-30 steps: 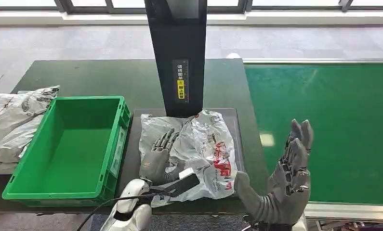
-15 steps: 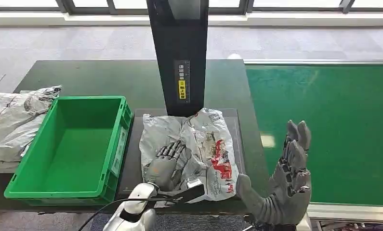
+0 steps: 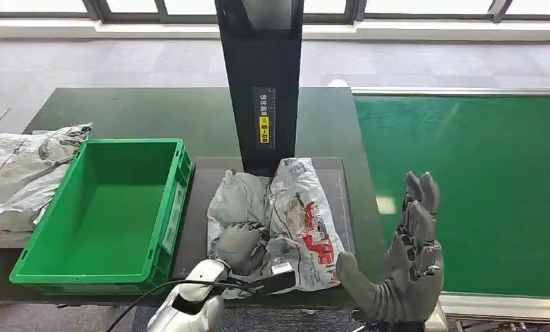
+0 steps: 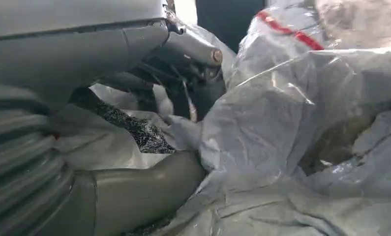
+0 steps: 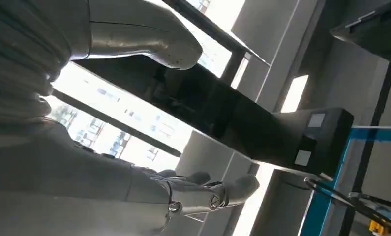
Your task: Moved the parcel from conveyor to table for the left to box.
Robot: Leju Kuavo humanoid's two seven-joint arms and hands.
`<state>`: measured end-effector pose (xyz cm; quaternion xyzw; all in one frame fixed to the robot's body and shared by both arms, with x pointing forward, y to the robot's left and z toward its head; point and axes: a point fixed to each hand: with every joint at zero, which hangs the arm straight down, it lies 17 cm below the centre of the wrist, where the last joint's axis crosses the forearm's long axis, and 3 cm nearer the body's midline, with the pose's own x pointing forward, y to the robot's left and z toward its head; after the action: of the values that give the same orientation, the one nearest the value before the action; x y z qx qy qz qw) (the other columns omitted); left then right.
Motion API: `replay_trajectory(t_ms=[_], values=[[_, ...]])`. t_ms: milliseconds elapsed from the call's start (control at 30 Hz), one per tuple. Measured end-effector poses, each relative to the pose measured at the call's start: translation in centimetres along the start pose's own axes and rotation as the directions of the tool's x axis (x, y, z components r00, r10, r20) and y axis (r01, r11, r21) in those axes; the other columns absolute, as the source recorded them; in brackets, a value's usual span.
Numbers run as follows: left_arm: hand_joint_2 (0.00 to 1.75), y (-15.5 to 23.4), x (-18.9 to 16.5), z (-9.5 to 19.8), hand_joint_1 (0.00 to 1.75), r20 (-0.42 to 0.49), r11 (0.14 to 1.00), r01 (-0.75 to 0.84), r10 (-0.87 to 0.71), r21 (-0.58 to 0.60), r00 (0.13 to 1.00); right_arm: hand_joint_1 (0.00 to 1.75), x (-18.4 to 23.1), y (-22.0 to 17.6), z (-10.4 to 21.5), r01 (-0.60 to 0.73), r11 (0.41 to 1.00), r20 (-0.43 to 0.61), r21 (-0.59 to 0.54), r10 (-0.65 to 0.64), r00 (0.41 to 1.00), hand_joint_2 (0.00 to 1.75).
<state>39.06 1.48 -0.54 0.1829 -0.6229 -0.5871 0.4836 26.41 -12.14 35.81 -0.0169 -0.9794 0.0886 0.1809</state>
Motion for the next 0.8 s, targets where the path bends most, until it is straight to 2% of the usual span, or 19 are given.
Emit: replay_trajectory(t_ms=[333,500,600,800], values=[[1.75,0.6,0.2,-0.8,1.75,0.033,0.999,0.036,-0.036,0.002,0.999,0.00,0.1,0.2,-0.1,0.002,1.000,0.008,0.014,-0.003,1.000,1.75],[1.75,4.1,1.1,-0.8,1.75,0.051,0.982,0.024,-0.034,0.185,0.998,0.00,0.3,-0.3,0.0,-0.031,1.000,0.012,0.003,0.031,0.999,1.75],[1.75,8.2,2.2,-0.2,1.75,0.078,0.941,-0.007,-0.020,0.338,0.997,0.00,0.3,-0.5,0.2,-0.048,0.999,0.004,-0.008,0.048,0.999,1.75],[1.75,10.8,2.9,0.3,1.75,0.092,0.913,-0.015,-0.025,0.409,0.995,0.00,0.4,-0.6,0.3,-0.052,0.999,0.002,-0.012,0.052,0.999,1.75]])
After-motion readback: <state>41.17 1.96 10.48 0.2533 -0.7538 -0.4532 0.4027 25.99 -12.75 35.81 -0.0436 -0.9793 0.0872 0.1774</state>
